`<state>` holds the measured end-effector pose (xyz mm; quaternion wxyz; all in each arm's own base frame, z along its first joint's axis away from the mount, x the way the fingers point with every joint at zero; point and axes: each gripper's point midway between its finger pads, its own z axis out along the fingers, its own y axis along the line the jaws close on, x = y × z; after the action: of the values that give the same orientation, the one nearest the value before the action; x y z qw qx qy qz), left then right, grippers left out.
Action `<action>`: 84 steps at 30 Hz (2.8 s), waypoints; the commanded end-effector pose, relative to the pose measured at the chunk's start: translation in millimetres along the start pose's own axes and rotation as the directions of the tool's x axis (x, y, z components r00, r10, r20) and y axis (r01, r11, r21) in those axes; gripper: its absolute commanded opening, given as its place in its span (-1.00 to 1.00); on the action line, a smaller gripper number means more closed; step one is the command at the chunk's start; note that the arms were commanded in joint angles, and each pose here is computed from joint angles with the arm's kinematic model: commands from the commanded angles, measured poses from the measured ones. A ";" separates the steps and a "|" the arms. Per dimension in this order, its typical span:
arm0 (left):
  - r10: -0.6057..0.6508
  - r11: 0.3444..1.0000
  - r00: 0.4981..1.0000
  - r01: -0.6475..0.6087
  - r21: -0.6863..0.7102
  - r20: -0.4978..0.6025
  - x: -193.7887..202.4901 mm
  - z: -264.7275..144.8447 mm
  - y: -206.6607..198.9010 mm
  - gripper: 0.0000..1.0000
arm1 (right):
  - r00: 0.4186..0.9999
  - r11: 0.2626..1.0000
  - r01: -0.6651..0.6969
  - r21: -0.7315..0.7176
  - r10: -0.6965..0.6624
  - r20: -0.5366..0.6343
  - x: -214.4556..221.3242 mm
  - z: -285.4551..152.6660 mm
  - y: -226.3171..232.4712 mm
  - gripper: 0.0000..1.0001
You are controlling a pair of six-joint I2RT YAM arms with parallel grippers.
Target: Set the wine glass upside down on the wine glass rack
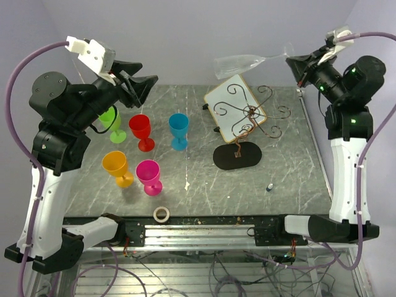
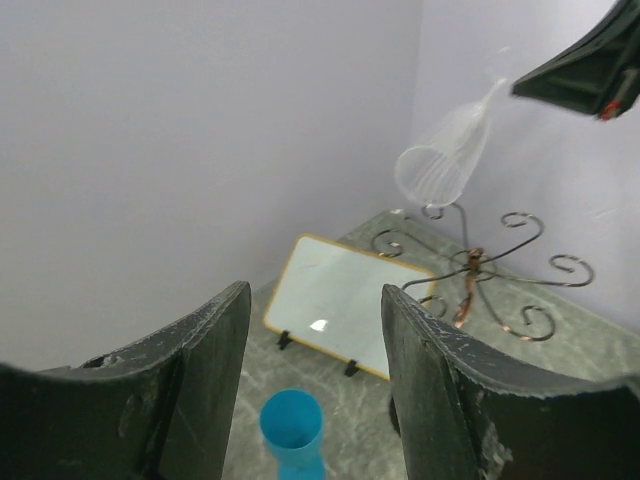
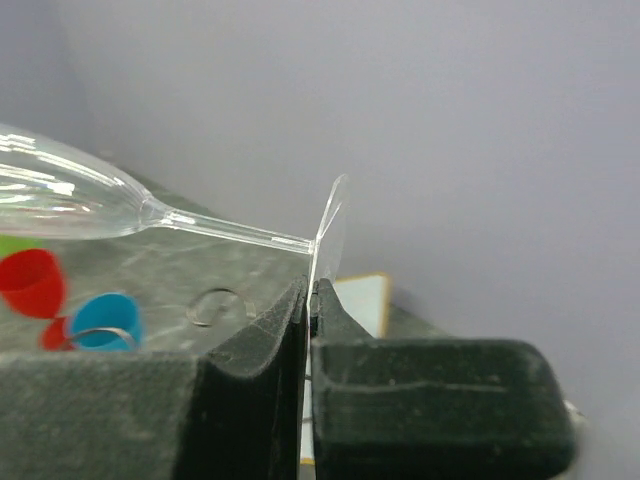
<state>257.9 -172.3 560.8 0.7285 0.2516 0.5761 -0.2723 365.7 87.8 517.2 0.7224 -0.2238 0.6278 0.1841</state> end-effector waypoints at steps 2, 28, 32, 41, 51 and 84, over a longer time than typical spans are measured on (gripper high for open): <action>0.130 0.984 0.986 -0.141 -0.108 -0.100 22.5 -14.8 22.3 0.30 | 0.964 0.912 0.262 0.317 -0.236 -0.119 -12.9 -45.9 -58.4 -1.00; 0.335 0.922 0.894 -0.376 -0.092 -0.298 70.8 -46.3 38.5 0.35 | 0.341 0.417 0.896 0.156 -0.419 -0.842 88.6 -149.3 -164.5 -1.00; 0.347 0.915 0.888 -0.391 -0.096 -0.302 68.3 -48.6 40.2 0.36 | 0.258 0.453 0.892 -0.001 -0.509 -0.821 106.2 -136.3 -157.0 -1.00; 0.356 0.913 0.884 -0.398 -0.091 -0.302 68.4 -48.0 40.8 0.36 | 0.181 0.462 0.841 -0.282 -0.731 -0.658 127.9 -99.9 -126.3 -1.00; 0.352 0.916 0.886 -0.393 -0.085 -0.301 69.0 -45.8 41.4 0.36 | 0.223 0.410 0.810 -0.420 -0.876 -0.427 130.2 -55.3 -84.1 -1.00; 0.358 0.915 0.888 -0.395 -0.078 -0.289 65.3 -46.0 41.6 0.36 | 0.362 0.365 0.740 -0.565 -0.924 -0.124 123.9 -58.9 5.2 -1.00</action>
<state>272.3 -118.2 478.6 0.6874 0.3380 0.6411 -0.0480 348.7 51.7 374.7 0.4781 -0.6972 0.5127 -0.1499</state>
